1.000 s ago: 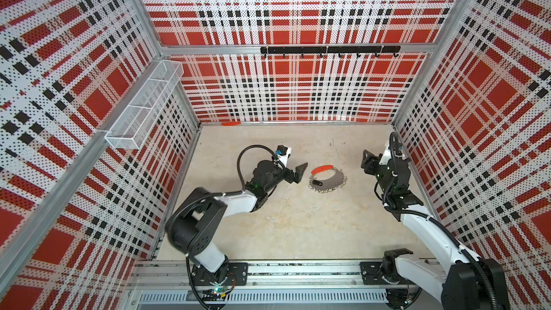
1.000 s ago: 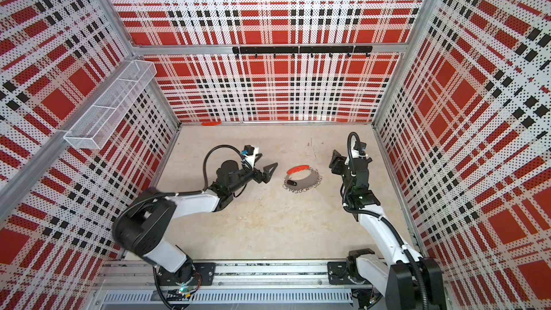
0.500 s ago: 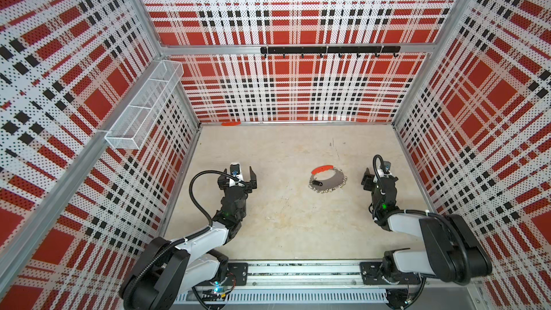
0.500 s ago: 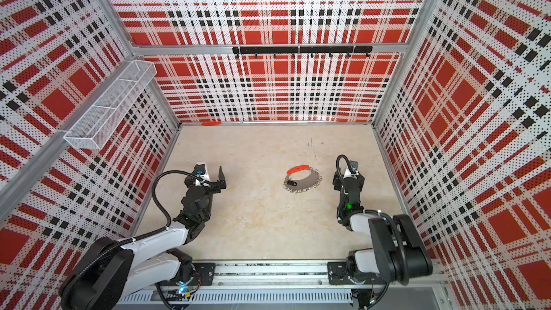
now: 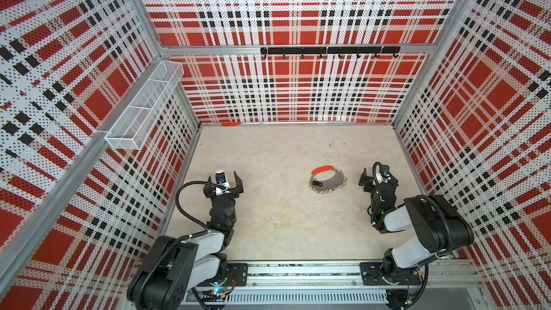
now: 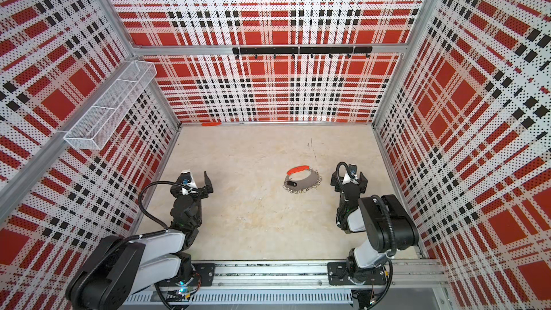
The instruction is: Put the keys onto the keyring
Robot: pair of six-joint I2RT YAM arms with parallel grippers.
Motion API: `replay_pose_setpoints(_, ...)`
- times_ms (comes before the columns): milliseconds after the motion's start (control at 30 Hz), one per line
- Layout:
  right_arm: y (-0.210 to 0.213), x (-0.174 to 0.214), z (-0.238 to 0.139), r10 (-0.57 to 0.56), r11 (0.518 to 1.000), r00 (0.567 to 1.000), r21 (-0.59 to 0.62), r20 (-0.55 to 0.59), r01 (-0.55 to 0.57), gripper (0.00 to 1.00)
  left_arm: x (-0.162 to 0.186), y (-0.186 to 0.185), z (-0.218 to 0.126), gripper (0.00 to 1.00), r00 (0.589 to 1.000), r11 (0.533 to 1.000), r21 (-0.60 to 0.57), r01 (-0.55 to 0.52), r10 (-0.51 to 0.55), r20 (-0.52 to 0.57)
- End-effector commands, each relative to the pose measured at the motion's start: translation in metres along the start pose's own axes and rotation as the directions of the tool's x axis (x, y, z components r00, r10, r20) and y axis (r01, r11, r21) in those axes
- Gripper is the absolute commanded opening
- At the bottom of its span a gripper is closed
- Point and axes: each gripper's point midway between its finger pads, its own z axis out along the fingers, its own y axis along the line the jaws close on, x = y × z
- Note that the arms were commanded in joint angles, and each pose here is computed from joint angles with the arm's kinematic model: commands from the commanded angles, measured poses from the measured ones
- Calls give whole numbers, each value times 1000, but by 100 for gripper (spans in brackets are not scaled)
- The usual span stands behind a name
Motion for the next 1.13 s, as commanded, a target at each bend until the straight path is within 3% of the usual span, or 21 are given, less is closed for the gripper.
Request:
replay_pose_setpoints(0, 4, -18, 9, 9, 1000, 999, -22, 47, -8, 100, -20, 2, 7, 98, 996, 999, -2, 39, -39, 80)
replay_pose_setpoints(200, 8, -17, 9, -3, 999, 999, -48, 44, 5, 100, -25, 1, 21, 98, 992, 998, -20, 58, -55, 116)
replay_pose_setpoints(333, 8, -17, 10, -4, 999, 999, -48, 42, 6, 100, -26, 15, 15, 98, 974, 989, -66, 133, -118, 193)
replay_pose_setpoints(400, 8, -18, 10, -4, 999, 999, -48, 43, 6, 100, -21, 21, 12, 98, 974, 986, -66, 153, -140, 178)
replay_pose_setpoints(467, 8, -17, 10, -4, 999, 999, -49, 42, 6, 100, -14, 17, 15, 98, 977, 988, -22, 150, -145, 156)
replay_pose_setpoints(533, 8, -18, 9, -4, 999, 999, -49, 43, 6, 100, -21, 10, 18, 98, 971, 991, 18, 129, -130, 200)
replay_pose_setpoints(633, 8, -18, 10, -4, 999, 999, -48, 43, 6, 100, -12, 10, 21, 98, 982, 992, 5, 126, -125, 144)
replay_pose_setpoints(833, 9, -17, 10, -5, 999, 999, -49, 40, 7, 100, -17, 10, 22, 98, 976, 991, 13, 134, -134, 170)
replay_pose_setpoints(1100, 8, -17, 11, 11, 997, 999, -81, 36, -8, 100, -9, 8, 42, 98, 984, 990, 13, 141, -141, 104)
